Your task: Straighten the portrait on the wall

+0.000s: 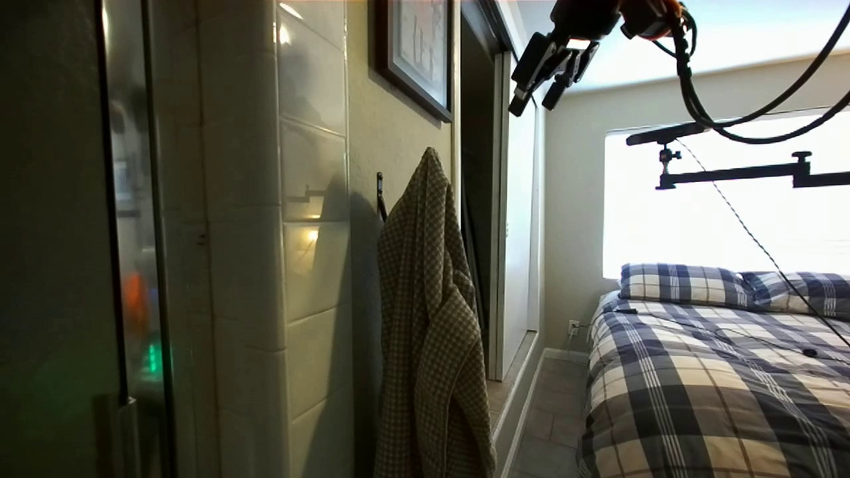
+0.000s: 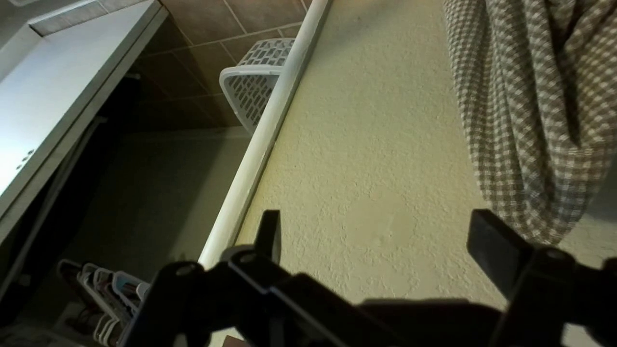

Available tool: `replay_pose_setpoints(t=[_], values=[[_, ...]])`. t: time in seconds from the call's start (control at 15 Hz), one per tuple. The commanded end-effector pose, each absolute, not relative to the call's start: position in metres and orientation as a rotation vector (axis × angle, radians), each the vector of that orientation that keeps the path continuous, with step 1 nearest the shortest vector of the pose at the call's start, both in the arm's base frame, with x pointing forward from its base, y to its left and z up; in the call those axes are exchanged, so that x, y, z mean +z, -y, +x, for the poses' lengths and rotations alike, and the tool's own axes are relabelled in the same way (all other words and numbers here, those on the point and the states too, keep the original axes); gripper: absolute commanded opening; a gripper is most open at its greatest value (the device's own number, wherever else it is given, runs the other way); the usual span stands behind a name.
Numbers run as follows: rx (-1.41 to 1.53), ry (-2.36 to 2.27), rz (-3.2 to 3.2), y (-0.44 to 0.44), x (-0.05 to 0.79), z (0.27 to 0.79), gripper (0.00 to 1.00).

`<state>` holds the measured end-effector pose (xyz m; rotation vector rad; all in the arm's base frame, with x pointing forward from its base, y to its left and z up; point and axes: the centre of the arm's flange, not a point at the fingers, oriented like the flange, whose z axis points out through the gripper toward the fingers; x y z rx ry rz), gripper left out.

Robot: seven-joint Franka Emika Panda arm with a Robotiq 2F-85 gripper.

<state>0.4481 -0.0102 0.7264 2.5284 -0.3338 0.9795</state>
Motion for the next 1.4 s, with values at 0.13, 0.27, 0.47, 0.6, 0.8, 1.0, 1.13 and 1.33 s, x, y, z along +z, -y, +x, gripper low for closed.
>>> replay_pose_setpoints(t=[0.13,0.27,0.47,0.6,0.8,1.0,1.13,1.33], values=[[1.009,0.334,2.537,0.011,0.732,0.453,1.00],[1.011,0.344,2.532,0.013,0.739,0.460,1.00],[1.037,0.405,2.557,0.016,0.751,0.468,1.00],[1.060,0.436,2.582,0.018,0.761,0.475,1.00],[1.099,0.464,2.608,0.013,0.780,0.492,1.00],[1.144,0.450,2.659,0.001,0.797,0.508,1.00],[1.191,0.455,2.670,-0.007,0.806,0.519,1.00],[1.284,0.471,2.693,-0.015,0.815,0.535,1.00]])
